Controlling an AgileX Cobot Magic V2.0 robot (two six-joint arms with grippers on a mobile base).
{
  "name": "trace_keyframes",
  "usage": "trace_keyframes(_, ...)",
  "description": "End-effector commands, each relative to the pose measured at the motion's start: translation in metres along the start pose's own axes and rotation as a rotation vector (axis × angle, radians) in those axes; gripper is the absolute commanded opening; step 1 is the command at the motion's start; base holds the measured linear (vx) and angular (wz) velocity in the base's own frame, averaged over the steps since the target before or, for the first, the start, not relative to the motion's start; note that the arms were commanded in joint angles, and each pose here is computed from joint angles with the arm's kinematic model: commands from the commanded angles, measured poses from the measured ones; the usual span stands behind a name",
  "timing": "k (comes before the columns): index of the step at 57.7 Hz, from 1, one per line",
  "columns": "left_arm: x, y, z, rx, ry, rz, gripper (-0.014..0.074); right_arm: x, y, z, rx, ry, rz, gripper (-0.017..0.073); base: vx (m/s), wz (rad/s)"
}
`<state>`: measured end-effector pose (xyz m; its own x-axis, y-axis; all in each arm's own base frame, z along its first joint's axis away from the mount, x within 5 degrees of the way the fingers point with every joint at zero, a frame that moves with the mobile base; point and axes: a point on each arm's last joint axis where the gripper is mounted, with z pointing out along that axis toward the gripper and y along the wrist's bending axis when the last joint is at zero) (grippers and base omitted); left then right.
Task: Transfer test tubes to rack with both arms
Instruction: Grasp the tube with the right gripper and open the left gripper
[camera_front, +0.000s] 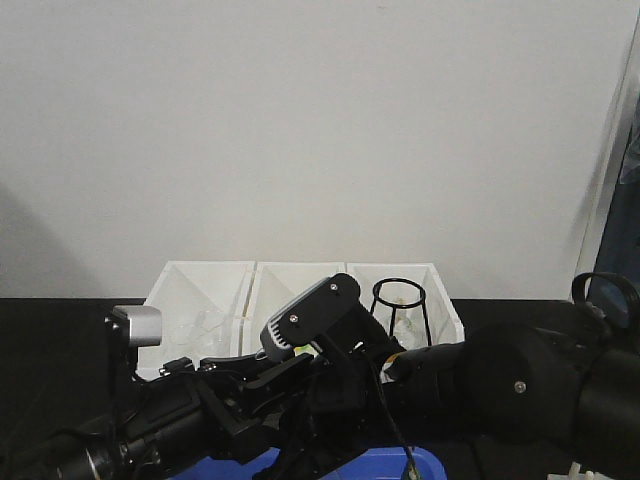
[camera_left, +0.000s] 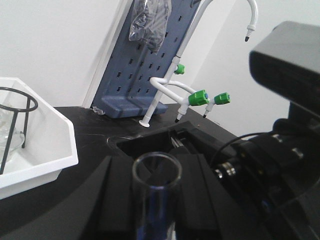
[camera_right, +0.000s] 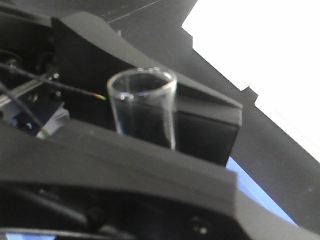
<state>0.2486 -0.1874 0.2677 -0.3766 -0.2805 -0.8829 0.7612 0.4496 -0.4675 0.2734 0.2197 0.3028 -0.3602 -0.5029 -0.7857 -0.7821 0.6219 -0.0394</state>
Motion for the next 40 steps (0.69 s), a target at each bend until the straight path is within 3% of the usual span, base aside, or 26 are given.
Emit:
trace_keyframes(1, -0.0241, -0.0166, -0.0003, 0.098, -0.127, 0.003, -0.0006, -0.0204, -0.0033, -0.0177, 0.044, -0.115, -0.001, 0.0113, 0.0, 0.0)
trace_keyframes(21, -0.0237, -0.016, -0.0002, 0.091, -0.122, 0.006, 0.0034, -0.0215, -0.0027, -0.0201, 0.041, -0.124, 0.01, -0.0013, 0.0, 0.0)
trace_keyframes(29, -0.0237, -0.016, -0.0002, 0.091, -0.122, 0.006, 0.0118, -0.0215, -0.0028, -0.0201, 0.039, -0.124, 0.052, -0.0011, 0.0, 0.0)
trace_keyframes(40, -0.0237, -0.016, -0.0002, 0.091, -0.122, 0.006, 0.0285, -0.0223, -0.004, -0.0191, 0.05, -0.136, 0.049, -0.001, 0.0, 0.0)
